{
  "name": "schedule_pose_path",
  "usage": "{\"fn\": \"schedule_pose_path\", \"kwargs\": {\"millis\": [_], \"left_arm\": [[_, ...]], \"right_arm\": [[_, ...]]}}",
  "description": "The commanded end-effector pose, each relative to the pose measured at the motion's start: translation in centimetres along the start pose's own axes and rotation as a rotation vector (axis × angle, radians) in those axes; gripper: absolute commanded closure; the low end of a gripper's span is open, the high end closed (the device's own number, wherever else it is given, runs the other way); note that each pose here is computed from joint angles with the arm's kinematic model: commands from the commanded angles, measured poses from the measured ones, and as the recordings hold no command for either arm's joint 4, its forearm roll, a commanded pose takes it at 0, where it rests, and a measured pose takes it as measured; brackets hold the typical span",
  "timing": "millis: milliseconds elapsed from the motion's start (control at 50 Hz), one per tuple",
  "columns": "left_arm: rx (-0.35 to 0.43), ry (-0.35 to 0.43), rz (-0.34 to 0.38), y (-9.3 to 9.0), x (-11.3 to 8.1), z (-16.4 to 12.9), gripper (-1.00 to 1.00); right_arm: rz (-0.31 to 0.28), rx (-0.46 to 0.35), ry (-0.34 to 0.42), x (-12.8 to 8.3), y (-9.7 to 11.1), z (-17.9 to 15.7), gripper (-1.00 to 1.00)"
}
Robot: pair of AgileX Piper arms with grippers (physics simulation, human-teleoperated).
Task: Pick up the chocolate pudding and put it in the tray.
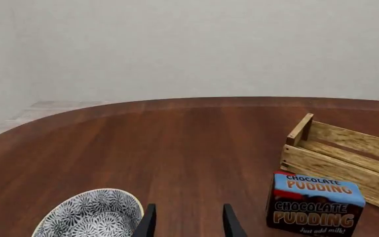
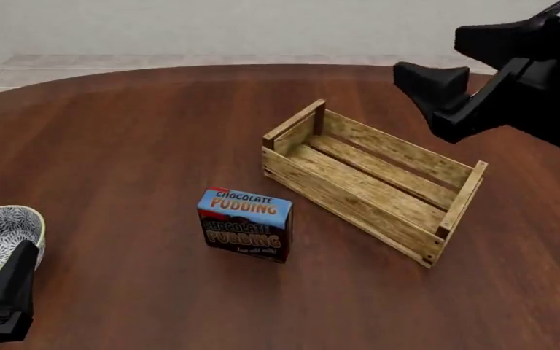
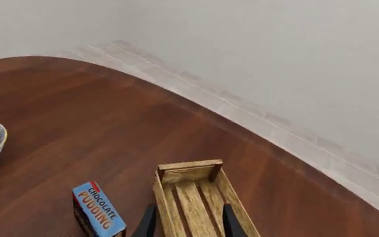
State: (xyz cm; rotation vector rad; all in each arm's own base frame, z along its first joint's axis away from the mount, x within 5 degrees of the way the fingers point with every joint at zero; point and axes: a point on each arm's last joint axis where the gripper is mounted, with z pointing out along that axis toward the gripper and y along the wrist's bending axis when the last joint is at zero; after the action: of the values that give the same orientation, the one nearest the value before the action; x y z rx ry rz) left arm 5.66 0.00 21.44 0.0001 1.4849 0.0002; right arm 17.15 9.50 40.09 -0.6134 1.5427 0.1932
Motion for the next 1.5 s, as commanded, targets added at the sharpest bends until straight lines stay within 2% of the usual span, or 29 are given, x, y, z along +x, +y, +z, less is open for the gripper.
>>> {"fn": "schedule_pose_path", "kwargs": {"millis": [20,100,120,220,300,360,380,440,660,700,720,960,1020,1160,1220,1440,1500], "left_arm": [[0.000,0.000,0.000,0.0,0.0,0.0,-1.00],[0.000,0.000,0.000,0.0,0.0,0.0,-1.00],[0.000,0.000,0.000,0.0,0.0,0.0,-1.00],[0.000,0.000,0.000,0.0,0.0,0.0,-1.00],[0.000,0.000,0.000,0.0,0.0,0.0,-1.00],[0.000,0.000,0.000,0.0,0.0,0.0,-1.00],[0.000,0.000,0.000,0.0,0.0,0.0,-1.00],[0.000,0.000,0.000,0.0,0.0,0.0,-1.00],[0.000,0.000,0.000,0.0,0.0,0.0,-1.00],[0.000,0.000,0.000,0.0,0.0,0.0,-1.00],[0.000,0.000,0.000,0.0,0.0,0.0,-1.00],[0.000,0.000,0.000,0.0,0.0,0.0,-1.00],[0.000,0.000,0.000,0.0,0.0,0.0,-1.00],[0.000,0.000,0.000,0.0,0.0,0.0,-1.00],[0.000,0.000,0.000,0.0,0.0,0.0,-1.00],[0.000,0.000,0.000,0.0,0.0,0.0,-1.00],[0.000,0.000,0.000,0.0,0.0,0.0,-1.00]], "right_arm": [[-0.050,-0.112,0.030,-1.4,2.0,3.4,-1.00],[-0.050,-0.137,0.053,-1.0,2.7,4.7,-1.00],[-0.078,-0.155,0.064,-0.8,3.2,5.3,-1.00],[-0.064,-0.176,0.084,-1.0,3.8,6.4,-1.00],[-0.070,-0.233,0.118,-1.1,5.2,7.3,-1.00],[-0.058,-0.229,0.135,-1.2,5.1,8.1,-1.00],[-0.086,-0.245,0.144,-1.1,5.6,8.4,-1.00],[-0.115,-0.262,0.169,-0.6,6.1,9.3,-1.00],[-0.153,-0.309,0.191,-0.8,7.5,10.4,-1.00],[-0.181,-0.337,0.196,-0.6,8.2,10.4,-1.00],[-0.174,-0.339,0.195,-0.8,8.3,10.4,-1.00],[-0.244,-0.408,0.208,-1.1,10.2,10.5,-1.00],[-0.242,-0.416,0.206,-1.3,10.4,10.4,-1.00],[-0.278,-0.454,0.230,-0.6,11.5,10.6,-1.00],[-0.281,-0.455,0.232,-0.6,11.5,10.6,-1.00],[-0.362,-0.526,0.255,0.0,13.0,9.7,-1.00],[-0.356,-0.523,0.255,-0.3,12.9,9.7,-1.00]]}}
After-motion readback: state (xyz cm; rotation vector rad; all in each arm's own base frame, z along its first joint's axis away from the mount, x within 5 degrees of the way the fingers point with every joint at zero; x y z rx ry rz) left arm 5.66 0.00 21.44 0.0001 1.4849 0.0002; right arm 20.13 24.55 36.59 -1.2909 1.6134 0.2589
